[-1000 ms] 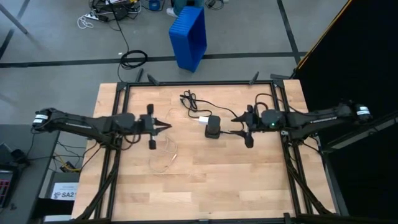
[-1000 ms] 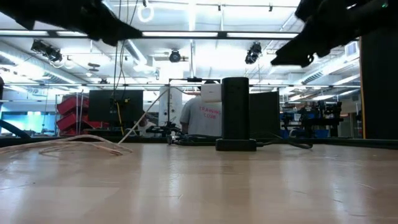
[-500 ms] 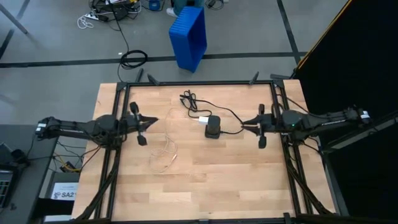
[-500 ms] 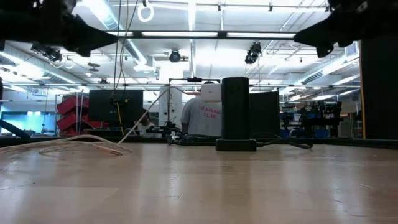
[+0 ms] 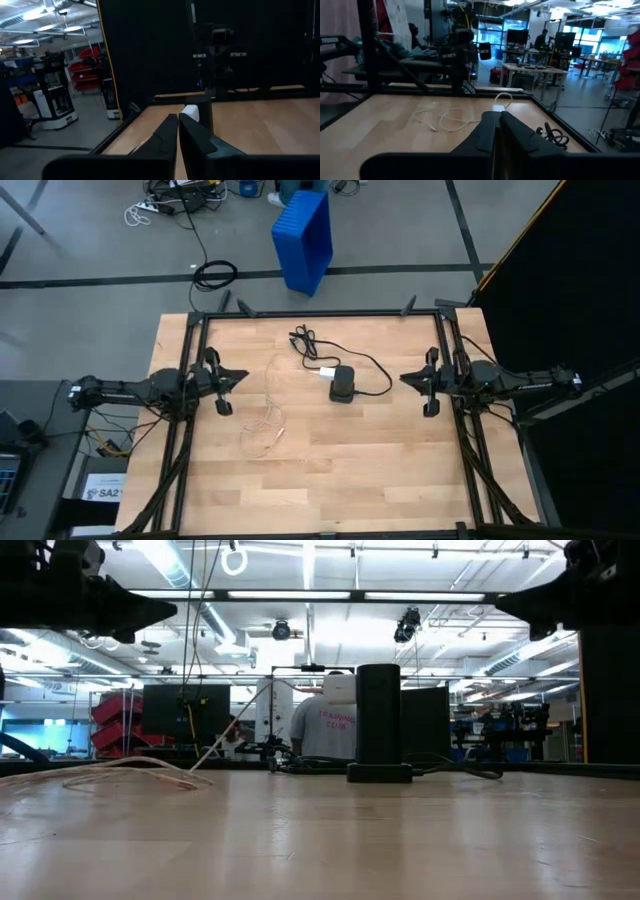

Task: Insert USB
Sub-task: Remove the white charger adapter from the black outlet

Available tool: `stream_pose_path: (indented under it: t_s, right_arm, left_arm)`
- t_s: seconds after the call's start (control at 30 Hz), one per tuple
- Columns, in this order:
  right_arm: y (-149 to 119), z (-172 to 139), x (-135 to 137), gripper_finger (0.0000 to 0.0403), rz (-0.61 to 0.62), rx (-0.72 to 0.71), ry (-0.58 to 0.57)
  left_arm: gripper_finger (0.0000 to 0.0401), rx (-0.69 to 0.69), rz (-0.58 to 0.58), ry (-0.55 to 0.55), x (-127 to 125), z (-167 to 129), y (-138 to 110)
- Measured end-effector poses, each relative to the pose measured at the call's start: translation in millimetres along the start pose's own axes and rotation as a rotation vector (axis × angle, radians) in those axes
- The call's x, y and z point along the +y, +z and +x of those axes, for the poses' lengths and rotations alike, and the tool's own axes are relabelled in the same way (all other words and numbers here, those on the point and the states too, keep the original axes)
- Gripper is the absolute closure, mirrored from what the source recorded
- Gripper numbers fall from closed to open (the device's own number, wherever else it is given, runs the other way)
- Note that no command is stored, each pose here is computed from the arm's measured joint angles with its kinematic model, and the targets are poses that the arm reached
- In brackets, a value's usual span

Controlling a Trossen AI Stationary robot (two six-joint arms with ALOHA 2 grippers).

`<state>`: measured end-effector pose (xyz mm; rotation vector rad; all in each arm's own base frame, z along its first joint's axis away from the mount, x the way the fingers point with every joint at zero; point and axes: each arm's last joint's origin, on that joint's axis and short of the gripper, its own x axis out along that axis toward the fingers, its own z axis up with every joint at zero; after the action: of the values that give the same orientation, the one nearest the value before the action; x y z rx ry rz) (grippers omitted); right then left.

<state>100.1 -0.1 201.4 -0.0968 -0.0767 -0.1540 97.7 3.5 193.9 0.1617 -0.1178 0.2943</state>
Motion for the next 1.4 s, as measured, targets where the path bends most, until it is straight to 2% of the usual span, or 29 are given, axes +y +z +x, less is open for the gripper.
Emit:
stream_pose_path:
  t_s: [0.4,0.47,0.67,0.93,1.1,1.3,1.4]
  right_arm:
    - [-2.5,-4.0,-2.1,0.0402,0.01,-0.012,-0.016]
    - [-6.2,-3.2,-1.5,0.0402,0.004,-0.021,-0.017]
    - [-22.5,-0.9,-0.2,0.0402,-0.03,-0.032,-0.024]
    - [-23.3,-0.3,-0.7,0.0403,-0.043,-0.035,0.044]
    - [-26.9,0.0,-3.2,0.0403,-0.037,0.001,0.017]
    - [-33.9,0.0,-9.7,0.0403,-0.02,0.076,-0.09]
    - [-34.7,0.0,-11.8,0.0403,-0.011,0.083,-0.106]
  left_arm:
    - [0.0401,0.032,-0.048,0.017,0.5,-3.9,-8.0]
    - [0.0401,0.016,-0.058,-0.002,-1.6,-3.5,-15.0]
    - [0.0401,0.011,-0.061,-0.011,-1.0,-3.3,-14.9]
    - [0.0401,0.011,-0.058,-0.063,-1.8,-3.0,-15.8]
    - [0.0401,0.025,-0.053,-0.066,-2.0,-3.1,-17.2]
    - [0.0401,0.043,-0.048,-0.069,-2.4,-3.1,-19.0]
    - [0.0401,0.039,-0.053,-0.079,-2.6,-3.1,-18.7]
